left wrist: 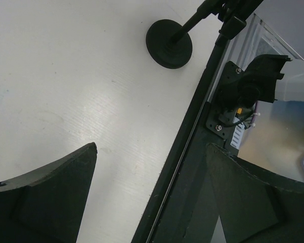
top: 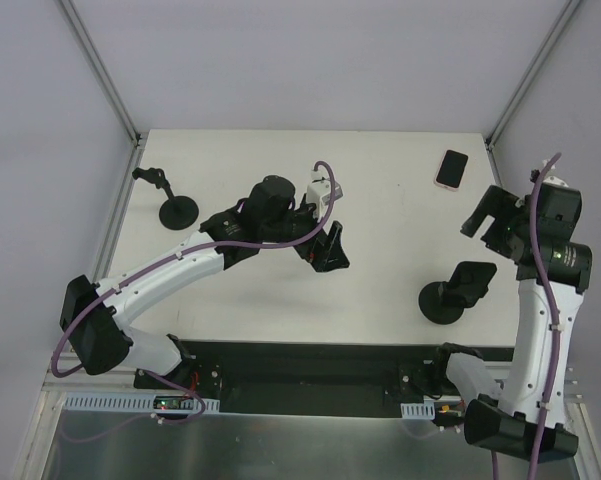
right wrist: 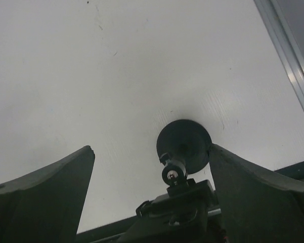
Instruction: Place the phone on the phone stand
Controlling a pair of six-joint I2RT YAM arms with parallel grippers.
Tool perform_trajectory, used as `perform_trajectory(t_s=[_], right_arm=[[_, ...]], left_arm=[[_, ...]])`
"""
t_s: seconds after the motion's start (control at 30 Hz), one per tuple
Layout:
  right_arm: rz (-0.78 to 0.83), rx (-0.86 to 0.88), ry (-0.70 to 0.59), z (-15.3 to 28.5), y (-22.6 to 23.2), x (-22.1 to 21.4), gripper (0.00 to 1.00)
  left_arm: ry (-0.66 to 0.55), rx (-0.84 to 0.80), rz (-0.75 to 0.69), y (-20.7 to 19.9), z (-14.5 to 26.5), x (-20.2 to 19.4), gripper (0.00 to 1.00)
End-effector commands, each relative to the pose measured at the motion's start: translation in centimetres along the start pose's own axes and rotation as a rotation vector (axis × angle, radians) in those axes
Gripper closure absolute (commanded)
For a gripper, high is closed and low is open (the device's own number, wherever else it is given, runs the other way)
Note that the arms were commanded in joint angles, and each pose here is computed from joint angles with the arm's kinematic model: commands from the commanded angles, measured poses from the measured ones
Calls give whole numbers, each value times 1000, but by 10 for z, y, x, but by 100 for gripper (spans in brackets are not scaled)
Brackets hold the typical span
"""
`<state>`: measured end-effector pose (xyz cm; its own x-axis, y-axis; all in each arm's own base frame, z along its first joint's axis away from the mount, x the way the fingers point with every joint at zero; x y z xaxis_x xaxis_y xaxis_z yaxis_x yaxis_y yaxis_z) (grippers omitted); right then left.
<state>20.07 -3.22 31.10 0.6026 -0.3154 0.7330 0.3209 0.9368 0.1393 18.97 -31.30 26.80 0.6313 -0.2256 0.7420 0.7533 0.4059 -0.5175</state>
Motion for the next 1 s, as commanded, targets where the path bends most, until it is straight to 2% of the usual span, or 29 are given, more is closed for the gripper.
perform_trajectory(t_s=[0.0,0.07,0.2,0.53,0.83,0.97], right_arm=[[65,90,123,13,4,-38,3],[83,152,129,17,9,-45,3],[122,191,240,21,10,-63,3],[203,96,247,28,-4,-76,3],[199,-1,282,26,-15,-83,1],[180,-60,284,24,-21,-84,10]], left_arm=[[-24,-52,-24,-12,3,5,12],[-22,-50,-24,-12,3,5,12],[-15,-51,-25,-11,1,4,13],[-2,-50,-18,-8,-3,1,12],[3,-48,-14,-7,-4,0,12],[1,-48,-16,-7,-5,0,12]])
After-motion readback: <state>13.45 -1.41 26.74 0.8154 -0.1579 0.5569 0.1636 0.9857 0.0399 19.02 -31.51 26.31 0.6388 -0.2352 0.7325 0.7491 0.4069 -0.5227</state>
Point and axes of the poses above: each gripper's point midway between its finger pads, its own z axis back along the fingers, its own y axis along the line the jaws close on, x = y × z, the point moved 5 cm from there along z, back along the fingers, and after that the axes turned 6 degrees about z, right-handed, at the moved point
